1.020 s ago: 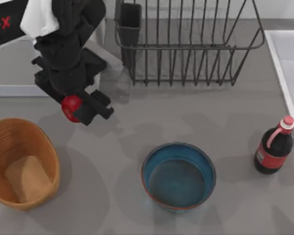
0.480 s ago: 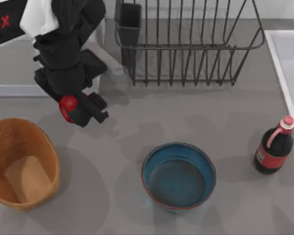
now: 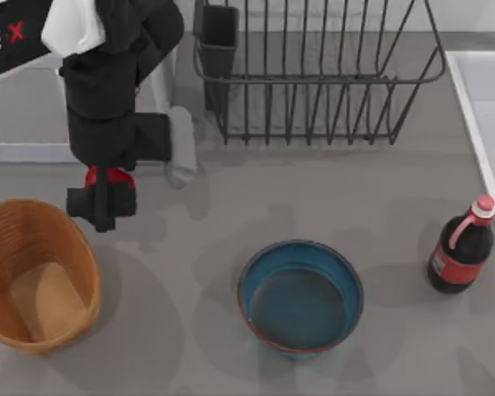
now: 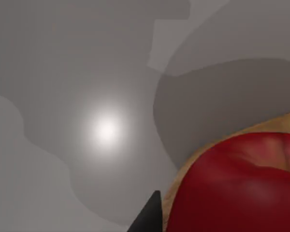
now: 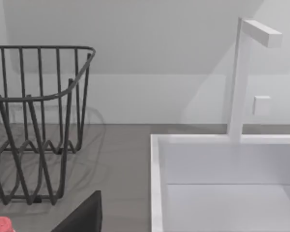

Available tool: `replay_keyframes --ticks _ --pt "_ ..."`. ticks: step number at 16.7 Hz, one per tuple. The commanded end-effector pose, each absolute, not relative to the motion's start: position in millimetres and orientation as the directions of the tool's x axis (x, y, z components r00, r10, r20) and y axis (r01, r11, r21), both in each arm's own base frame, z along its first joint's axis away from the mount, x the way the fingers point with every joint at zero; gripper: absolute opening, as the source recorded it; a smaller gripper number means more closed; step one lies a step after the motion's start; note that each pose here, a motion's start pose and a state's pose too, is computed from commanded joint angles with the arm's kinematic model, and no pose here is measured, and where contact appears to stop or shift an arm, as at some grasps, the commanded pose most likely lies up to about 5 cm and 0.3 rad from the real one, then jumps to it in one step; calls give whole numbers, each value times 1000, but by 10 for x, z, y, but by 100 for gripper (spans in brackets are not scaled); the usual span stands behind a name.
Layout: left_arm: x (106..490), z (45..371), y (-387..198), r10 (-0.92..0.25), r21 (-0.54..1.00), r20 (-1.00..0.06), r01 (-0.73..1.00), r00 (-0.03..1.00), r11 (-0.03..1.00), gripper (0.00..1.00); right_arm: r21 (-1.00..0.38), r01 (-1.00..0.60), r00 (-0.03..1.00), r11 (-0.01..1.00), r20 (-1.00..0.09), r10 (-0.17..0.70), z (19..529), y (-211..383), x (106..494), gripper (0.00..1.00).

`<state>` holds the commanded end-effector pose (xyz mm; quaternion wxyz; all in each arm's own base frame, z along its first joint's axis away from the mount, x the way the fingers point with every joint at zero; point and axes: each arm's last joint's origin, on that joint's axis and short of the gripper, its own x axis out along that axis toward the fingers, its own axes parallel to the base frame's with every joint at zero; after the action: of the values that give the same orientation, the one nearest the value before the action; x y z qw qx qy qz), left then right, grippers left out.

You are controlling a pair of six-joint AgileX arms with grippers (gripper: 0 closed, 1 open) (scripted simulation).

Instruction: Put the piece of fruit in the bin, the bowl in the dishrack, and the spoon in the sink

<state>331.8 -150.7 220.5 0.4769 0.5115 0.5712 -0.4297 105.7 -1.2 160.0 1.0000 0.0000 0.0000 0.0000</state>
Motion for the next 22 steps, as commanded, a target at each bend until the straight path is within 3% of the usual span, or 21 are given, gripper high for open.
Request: replay_keyframes --ticks 5,10,13,17,22 --pt "3230 2268 -1516 295 -186 -953 907 -72 -379 0 0 0 1000 1000 0 0 1600 -12 1057 100" --pt "3148 2342 -1524 410 -397 -905 565 -110 -724 0 0 0 1000 1000 0 0 1600 -12 1057 100" --pt "3108 2385 -1528 467 -480 -876 319 -124 -817 0 0 0 1000 1000 0 0 1600 -12 1057 100" --pt "3073 2430 -1531 519 -530 -844 59 -134 -846 0 0 0 1000 1000 0 0 1600 -12 1057 100" --pt "3060 2448 -1532 538 -538 -832 -40 -137 -842 0 0 0 1000 1000 0 0 1600 -12 1057 100"
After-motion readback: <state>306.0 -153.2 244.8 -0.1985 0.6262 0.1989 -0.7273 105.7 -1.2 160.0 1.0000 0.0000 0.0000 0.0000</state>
